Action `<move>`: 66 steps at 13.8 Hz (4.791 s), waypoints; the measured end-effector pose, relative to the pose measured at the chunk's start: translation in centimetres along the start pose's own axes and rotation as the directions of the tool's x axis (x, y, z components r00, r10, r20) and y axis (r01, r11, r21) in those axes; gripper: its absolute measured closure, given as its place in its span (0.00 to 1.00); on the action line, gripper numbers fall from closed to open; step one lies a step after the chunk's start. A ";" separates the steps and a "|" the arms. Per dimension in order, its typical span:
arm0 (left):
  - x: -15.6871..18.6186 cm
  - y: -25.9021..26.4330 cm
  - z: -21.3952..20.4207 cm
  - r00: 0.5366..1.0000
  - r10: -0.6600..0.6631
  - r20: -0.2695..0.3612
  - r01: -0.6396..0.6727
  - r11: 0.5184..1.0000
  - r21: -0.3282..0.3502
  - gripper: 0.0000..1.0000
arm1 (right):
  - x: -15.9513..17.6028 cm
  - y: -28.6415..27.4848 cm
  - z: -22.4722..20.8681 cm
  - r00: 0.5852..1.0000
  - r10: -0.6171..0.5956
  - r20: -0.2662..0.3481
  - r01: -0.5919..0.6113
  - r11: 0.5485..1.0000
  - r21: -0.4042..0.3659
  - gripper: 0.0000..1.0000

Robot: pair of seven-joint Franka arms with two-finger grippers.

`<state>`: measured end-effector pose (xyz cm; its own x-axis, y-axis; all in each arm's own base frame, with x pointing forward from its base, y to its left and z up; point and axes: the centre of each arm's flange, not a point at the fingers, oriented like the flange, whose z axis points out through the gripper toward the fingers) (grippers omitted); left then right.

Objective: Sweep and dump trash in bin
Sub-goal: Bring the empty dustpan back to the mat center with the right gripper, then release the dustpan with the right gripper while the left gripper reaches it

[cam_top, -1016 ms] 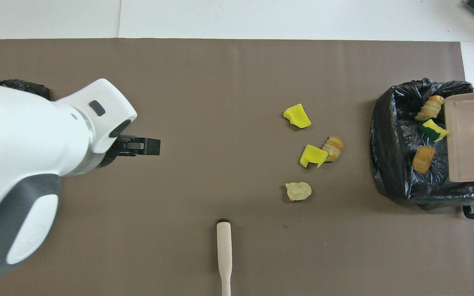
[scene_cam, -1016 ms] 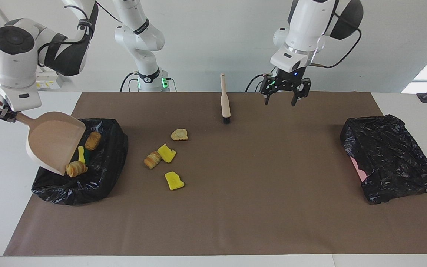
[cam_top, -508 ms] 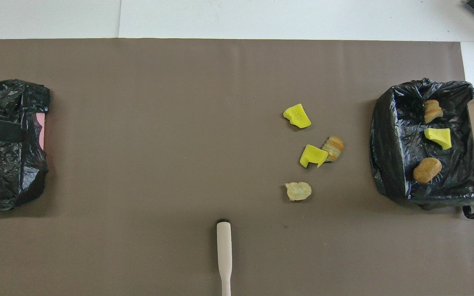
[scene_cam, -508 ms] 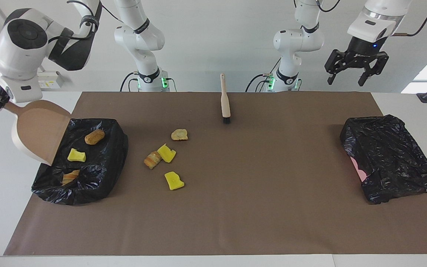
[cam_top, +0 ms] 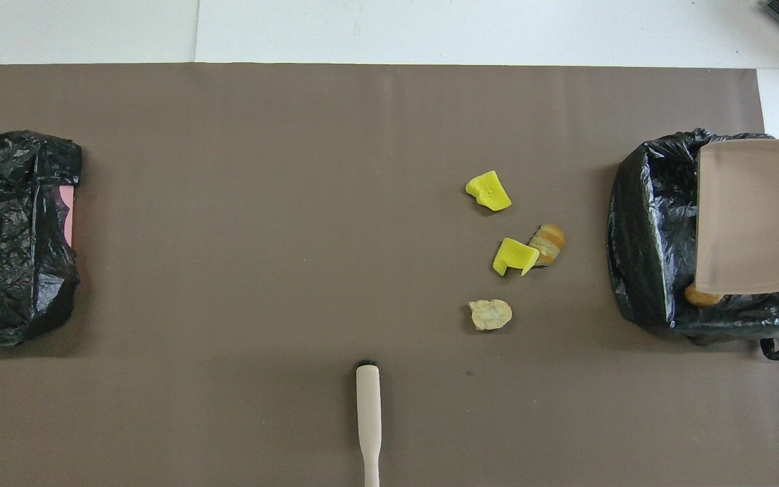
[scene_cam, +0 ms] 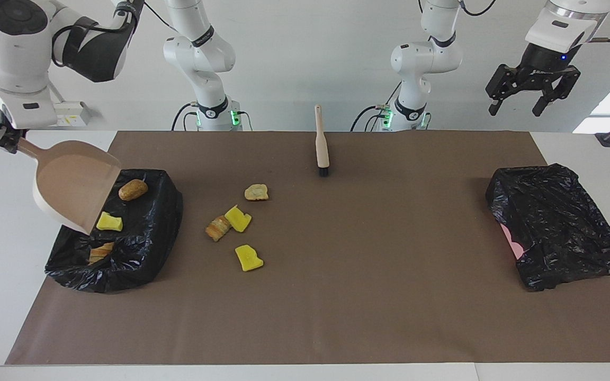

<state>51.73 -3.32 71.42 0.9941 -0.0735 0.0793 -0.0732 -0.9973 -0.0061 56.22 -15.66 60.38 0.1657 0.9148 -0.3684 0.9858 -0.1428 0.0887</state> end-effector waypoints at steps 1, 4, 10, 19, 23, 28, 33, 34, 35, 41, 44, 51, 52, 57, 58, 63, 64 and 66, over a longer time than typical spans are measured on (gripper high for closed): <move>0.0 0.0 0.0 1.000 0.000 0.000 0.000 1.000 0.000 0.00 | 0.6 0.0 -0.1 0.999 0.035 -0.040 -0.035 0.999 0.001 0.68; -0.3 -0.4 -0.1 1.000 -0.005 0.017 0.005 1.000 -0.002 0.00 | 3.2 -0.1 -0.3 0.975 0.182 -0.130 -0.177 0.983 0.045 0.68; -0.8 -2.5 -0.8 0.999 0.011 0.031 -0.010 1.000 -0.011 0.00 | 15.4 -1.5 -0.1 0.802 0.571 -0.175 -0.522 0.813 0.258 0.68; -0.8 -2.3 -0.9 0.999 0.016 0.030 -0.015 1.000 -0.012 0.00 | 41.9 -6.2 -3.8 0.371 0.920 -0.127 -0.813 0.388 0.435 0.68; -1.3 -2.4 -1.3 0.999 0.013 0.038 -0.013 1.000 -0.013 0.00 | 52.2 -10.1 -3.1 0.218 0.973 -0.083 -0.843 0.230 0.486 0.68; -1.4 -2.8 -1.4 0.999 0.004 0.039 -0.004 1.000 -0.013 0.00 | 62.3 -14.2 3.0 0.075 0.997 -0.011 -0.864 0.070 0.499 0.68; -1.4 -2.9 -1.3 0.999 0.002 0.040 -0.002 1.000 -0.013 0.00 | 60.1 -12.7 2.9 0.064 0.997 0.049 -0.890 0.035 0.454 0.14; -1.4 -2.9 -1.3 0.999 0.002 0.040 -0.002 1.000 -0.013 0.00 | 59.6 -12.9 1.7 0.073 0.995 0.060 -0.893 0.039 0.449 0.01; -1.4 -2.9 -1.3 0.999 0.002 0.040 -0.002 1.000 -0.013 0.00 | 59.0 -13.4 0.3 0.079 0.994 0.074 -0.890 0.037 0.454 0.00; -1.1 -2.5 -1.5 1.000 0.012 0.019 -0.011 1.000 -0.012 0.00 | 56.9 -22.2 -6.2 0.162 0.972 0.173 -0.878 0.062 0.475 0.00; -0.2 -1.1 -0.8 0.999 0.038 -0.014 -0.038 0.999 -0.014 0.00 | 57.1 -27.7 -5.3 0.179 0.959 0.220 -0.894 0.065 0.444 0.00; 4.1 14.3 10.8 0.987 0.142 -0.072 -0.145 0.988 -0.043 0.00 | 54.0 -37.9 -1.0 0.236 0.926 0.294 -0.902 0.096 0.421 0.00; 4.4 16.5 13.1 0.989 0.134 -0.064 -0.138 0.989 -0.047 0.00 | 54.2 -39.0 -0.6 0.227 0.928 0.295 -0.904 0.088 0.418 0.00; 4.5 24.0 21.1 0.995 0.094 -0.026 -0.095 0.994 -0.051 0.00 | 57.3 -43.7 2.9 0.199 0.945 0.260 -0.908 0.077 0.412 0.00; 4.3 25.8 22.6 0.996 0.085 -0.023 -0.086 0.995 -0.047 0.00 | 57.6 -43.7 3.4 0.198 0.944 0.263 -0.911 0.078 0.405 0.07; -0.1 33.4 31.3 0.995 0.104 -0.007 -0.104 0.994 -0.044 0.00 | 57.8 -43.4 3.1 0.195 0.945 0.262 -0.909 0.074 0.410 0.22; -1.0 33.8 32.5 0.995 0.101 -0.002 -0.101 0.994 -0.043 0.00 | 57.8 -43.3 3.0 0.195 0.946 0.261 -0.908 0.073 0.412 0.29; -2.3 34.5 33.9 0.996 0.094 0.007 -0.094 0.995 -0.041 0.00 | 57.8 -43.3 3.0 0.195 0.946 0.261 -0.908 0.073 0.412 0.37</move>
<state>49.64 -37.50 37.23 0.9833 -0.1670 0.0716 -0.1693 -0.9852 0.0270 23.16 42.27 32.47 0.9719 -0.0553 -0.2290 -0.0663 -0.9970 -0.0405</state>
